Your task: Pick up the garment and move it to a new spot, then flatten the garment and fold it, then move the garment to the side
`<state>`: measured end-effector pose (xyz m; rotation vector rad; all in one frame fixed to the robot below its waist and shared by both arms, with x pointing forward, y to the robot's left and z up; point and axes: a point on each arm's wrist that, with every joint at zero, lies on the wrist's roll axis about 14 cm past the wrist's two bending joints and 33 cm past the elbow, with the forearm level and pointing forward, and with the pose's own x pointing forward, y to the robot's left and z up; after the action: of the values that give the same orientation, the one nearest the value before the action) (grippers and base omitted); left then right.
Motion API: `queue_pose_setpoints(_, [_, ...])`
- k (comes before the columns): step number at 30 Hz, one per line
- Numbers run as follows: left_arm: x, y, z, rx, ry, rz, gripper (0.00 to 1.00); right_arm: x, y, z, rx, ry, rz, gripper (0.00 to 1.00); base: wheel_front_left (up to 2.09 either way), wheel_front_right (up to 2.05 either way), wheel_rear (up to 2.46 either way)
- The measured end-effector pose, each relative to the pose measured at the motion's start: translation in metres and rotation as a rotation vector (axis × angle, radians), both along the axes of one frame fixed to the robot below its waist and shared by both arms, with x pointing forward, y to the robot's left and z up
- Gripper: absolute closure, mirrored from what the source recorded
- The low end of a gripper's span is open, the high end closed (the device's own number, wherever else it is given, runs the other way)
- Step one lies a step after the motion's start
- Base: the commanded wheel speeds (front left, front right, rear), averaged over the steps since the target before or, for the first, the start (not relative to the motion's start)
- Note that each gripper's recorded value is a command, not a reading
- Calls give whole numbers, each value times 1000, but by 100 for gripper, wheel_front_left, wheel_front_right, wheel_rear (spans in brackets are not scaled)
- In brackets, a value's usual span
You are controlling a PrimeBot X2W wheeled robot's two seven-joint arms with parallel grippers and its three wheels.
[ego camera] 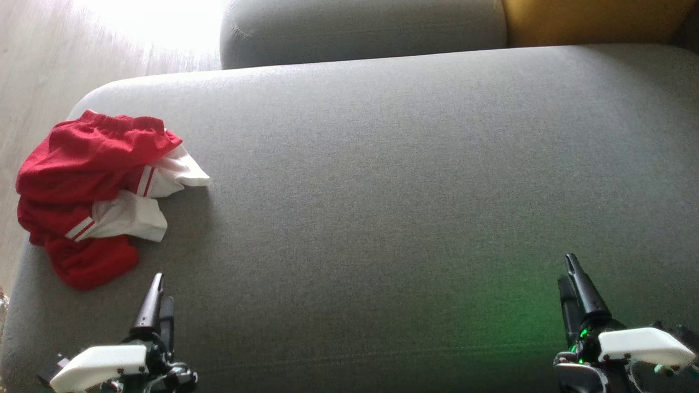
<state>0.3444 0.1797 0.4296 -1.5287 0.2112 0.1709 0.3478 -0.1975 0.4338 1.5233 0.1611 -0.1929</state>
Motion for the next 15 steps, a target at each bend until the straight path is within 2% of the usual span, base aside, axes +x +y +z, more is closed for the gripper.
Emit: queue_pose_setpoints(15, [7,-2,17,219,-52,-44,0,6,13,12,-228,-33,83,0,0,0,0])
